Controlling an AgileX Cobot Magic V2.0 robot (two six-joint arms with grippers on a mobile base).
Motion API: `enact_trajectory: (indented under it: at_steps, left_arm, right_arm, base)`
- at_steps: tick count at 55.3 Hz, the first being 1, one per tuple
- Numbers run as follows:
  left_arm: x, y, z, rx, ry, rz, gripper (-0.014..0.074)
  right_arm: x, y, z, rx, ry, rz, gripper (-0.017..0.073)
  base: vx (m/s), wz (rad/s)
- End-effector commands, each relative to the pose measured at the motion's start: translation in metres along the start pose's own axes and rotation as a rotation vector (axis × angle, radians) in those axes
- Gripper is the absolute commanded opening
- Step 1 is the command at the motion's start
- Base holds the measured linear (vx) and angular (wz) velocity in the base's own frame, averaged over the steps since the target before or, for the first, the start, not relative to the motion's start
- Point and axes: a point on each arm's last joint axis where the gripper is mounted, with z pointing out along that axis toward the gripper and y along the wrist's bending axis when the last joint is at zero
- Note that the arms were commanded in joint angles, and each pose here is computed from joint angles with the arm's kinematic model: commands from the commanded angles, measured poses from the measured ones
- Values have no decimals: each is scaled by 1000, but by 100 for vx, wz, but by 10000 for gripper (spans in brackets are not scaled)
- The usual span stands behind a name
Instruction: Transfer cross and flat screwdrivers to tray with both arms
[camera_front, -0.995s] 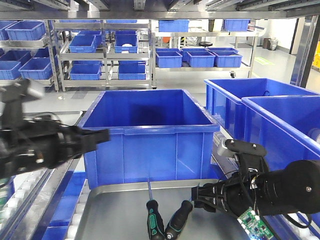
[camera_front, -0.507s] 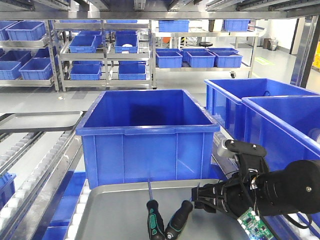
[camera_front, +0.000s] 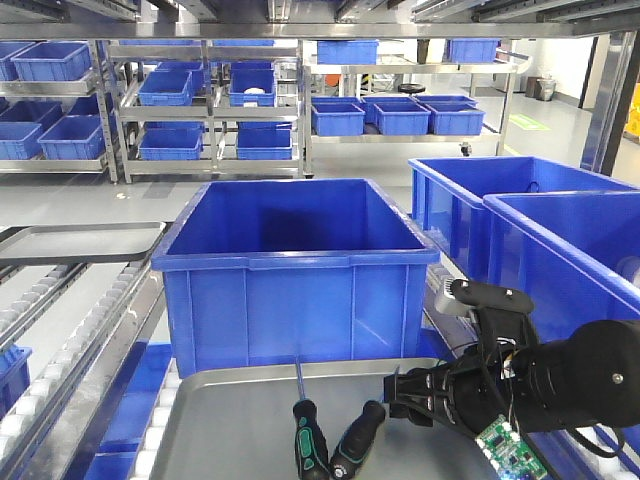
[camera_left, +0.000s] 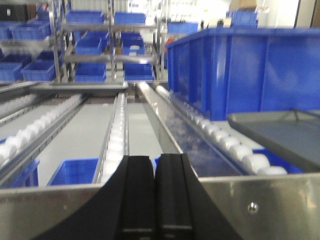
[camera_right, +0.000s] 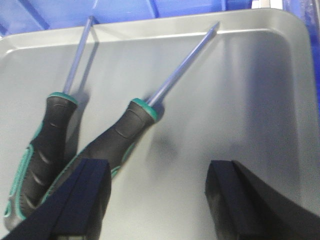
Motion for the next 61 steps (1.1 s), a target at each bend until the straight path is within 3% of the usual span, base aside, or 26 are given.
enact_trajectory:
  at_steps: [1, 29, 42, 47, 55, 61]
  left_arm:
    - [-14, 0, -3, -3, -94, -11, -6]
    - [-14, 0, -3, -3, -93, -11, -6]
    - [-14, 0, -3, -3, -93, -11, -6]
    - [-14, 0, -3, -3, -93, -11, -6]
    - [-14, 0, -3, -3, -93, -11, -6]
    - [-14, 0, -3, -3, -93, -11, -6]
  right_arm:
    - [-16, 6, -17, -29, -113, -14, 477]
    - [-16, 6, -17, -29, -113, -14, 477]
    - [0, -2, -49, -38, -266, -21, 477]
    - [24, -9, -77, -45, -387, -61, 468]
    - [72, -29, -123, 11, -594, -237, 394]
    - [111, -53, -148, 100, -710, -243, 291]
  base:
    - [0, 0]
    - [0, 0]
    - [0, 0]
    - [0, 0]
    - [0, 0]
    - [0, 0]
